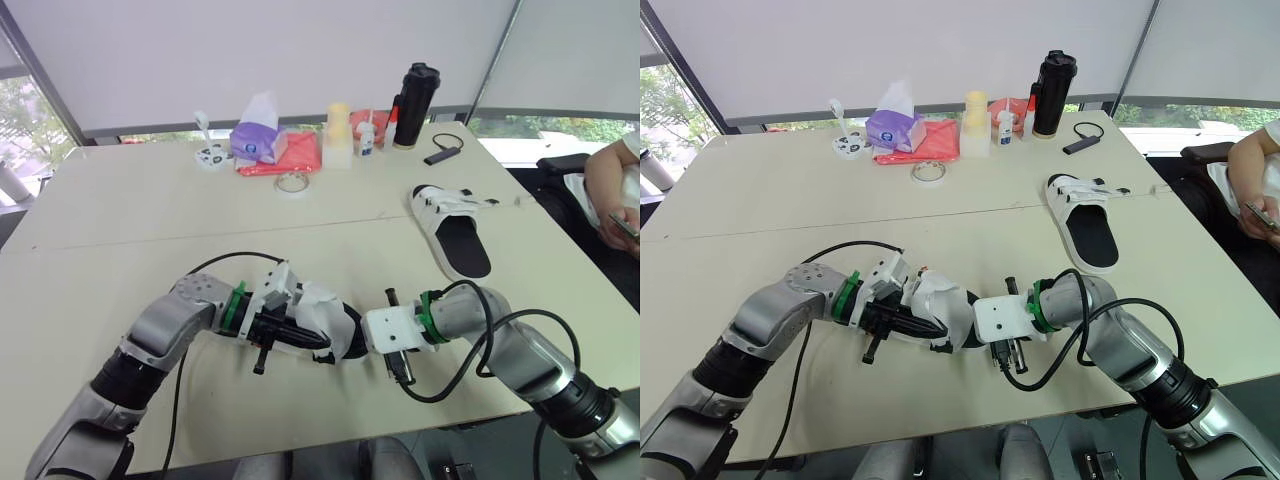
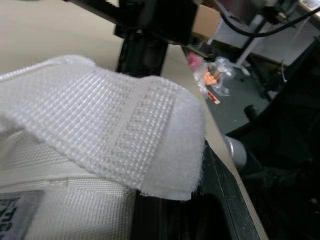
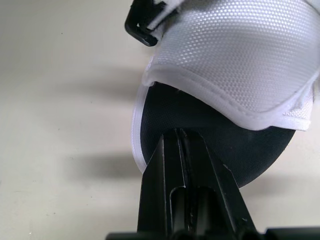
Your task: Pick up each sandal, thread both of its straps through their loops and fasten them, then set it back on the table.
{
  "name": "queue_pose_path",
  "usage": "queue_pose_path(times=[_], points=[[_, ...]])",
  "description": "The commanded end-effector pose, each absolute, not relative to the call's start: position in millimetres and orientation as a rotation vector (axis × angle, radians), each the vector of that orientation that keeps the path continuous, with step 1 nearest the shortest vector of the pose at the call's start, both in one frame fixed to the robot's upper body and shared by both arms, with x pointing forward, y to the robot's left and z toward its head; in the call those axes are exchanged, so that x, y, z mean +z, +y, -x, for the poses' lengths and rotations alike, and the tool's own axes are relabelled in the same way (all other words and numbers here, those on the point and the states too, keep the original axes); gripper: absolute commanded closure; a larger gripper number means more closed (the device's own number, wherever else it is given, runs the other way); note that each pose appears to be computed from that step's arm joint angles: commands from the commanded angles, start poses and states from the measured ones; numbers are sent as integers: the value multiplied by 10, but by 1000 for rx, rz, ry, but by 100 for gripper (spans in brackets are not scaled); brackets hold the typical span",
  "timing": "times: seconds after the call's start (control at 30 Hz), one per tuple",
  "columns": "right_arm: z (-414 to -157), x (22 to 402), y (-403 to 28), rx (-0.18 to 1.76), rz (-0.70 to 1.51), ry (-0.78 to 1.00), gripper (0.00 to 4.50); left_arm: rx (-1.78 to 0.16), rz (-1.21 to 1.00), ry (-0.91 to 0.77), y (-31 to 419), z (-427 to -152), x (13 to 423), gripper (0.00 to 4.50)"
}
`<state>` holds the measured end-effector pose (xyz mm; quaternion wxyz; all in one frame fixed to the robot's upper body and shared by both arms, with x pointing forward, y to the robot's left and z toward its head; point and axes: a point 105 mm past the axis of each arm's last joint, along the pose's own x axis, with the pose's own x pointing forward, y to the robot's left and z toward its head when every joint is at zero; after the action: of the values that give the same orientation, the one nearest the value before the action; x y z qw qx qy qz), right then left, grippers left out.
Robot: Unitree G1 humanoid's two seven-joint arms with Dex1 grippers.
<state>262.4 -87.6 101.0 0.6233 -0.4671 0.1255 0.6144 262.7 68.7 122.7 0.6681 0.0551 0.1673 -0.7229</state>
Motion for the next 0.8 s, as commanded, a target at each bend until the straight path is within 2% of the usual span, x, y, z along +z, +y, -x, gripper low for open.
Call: queue_pose_path(times=[0.03, 0.1, 0.3, 0.57, 0.8], points=[[-2601, 859, -906, 1418, 1064, 355, 450, -1580, -74, 358, 697, -2720, 1281, 419], [-2600, 859, -905, 1418, 1065, 354, 450, -1574, -46, 365, 697, -2733, 1296, 361], [-2597, 854, -904, 1418, 1065, 353, 450, -1563, -19, 359, 705, -2709, 1319, 70], [-2589, 840, -919, 1415, 1070, 358, 450, -1433, 269, 287, 842, -2850, 1606, 70], [-2610, 837, -917, 1415, 1073, 357, 450, -1404, 335, 300, 857, -2788, 1608, 70]])
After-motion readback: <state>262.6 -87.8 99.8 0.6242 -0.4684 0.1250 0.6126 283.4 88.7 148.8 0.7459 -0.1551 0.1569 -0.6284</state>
